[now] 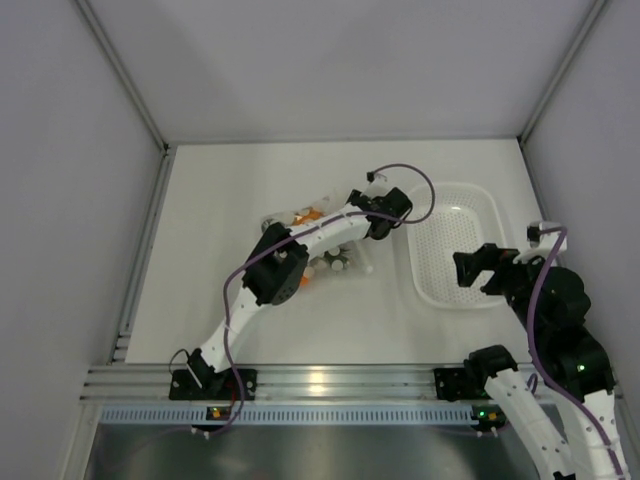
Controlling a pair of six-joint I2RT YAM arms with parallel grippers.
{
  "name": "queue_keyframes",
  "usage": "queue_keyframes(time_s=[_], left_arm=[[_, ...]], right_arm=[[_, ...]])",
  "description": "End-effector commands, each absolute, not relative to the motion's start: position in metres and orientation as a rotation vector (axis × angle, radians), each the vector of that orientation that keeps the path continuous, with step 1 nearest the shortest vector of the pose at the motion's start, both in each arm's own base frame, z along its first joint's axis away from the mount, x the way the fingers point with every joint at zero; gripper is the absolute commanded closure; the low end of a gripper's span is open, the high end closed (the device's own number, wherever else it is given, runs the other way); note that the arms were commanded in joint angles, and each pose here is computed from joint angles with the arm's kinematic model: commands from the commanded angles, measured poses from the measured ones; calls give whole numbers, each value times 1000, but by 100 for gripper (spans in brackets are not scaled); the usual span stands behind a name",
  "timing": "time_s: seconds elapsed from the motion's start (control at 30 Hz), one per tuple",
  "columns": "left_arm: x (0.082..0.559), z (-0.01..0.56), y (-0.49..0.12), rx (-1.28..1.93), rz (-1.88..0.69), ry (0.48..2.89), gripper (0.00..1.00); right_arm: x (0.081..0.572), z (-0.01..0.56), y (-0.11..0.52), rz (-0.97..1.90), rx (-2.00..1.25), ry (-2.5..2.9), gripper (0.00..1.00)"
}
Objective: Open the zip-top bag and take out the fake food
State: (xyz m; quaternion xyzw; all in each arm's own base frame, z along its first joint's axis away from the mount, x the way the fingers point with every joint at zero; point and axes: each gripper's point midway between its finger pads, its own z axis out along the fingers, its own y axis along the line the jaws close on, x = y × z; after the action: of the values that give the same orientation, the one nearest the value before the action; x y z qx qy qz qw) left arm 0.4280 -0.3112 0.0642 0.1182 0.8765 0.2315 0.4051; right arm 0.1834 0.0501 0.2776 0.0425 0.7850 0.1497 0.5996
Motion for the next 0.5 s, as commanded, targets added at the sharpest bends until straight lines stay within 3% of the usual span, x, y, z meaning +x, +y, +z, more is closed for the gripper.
queue_keyframes(time_s=[0.0,0.07,0.2,0.47], left_arm=[[431,56,-306,278,583,2232,66],[431,57,-306,269,574,2234,72],[430,64,-307,247,542,2236,99],[431,120,-288,51,421,2199,100]], right_arm=[[188,286,57,380,86,1794,0],[189,286,57,382,88,1791,1],[192,283,60,389,80,1805,1],[196,277,98,559,-100,1827,1]])
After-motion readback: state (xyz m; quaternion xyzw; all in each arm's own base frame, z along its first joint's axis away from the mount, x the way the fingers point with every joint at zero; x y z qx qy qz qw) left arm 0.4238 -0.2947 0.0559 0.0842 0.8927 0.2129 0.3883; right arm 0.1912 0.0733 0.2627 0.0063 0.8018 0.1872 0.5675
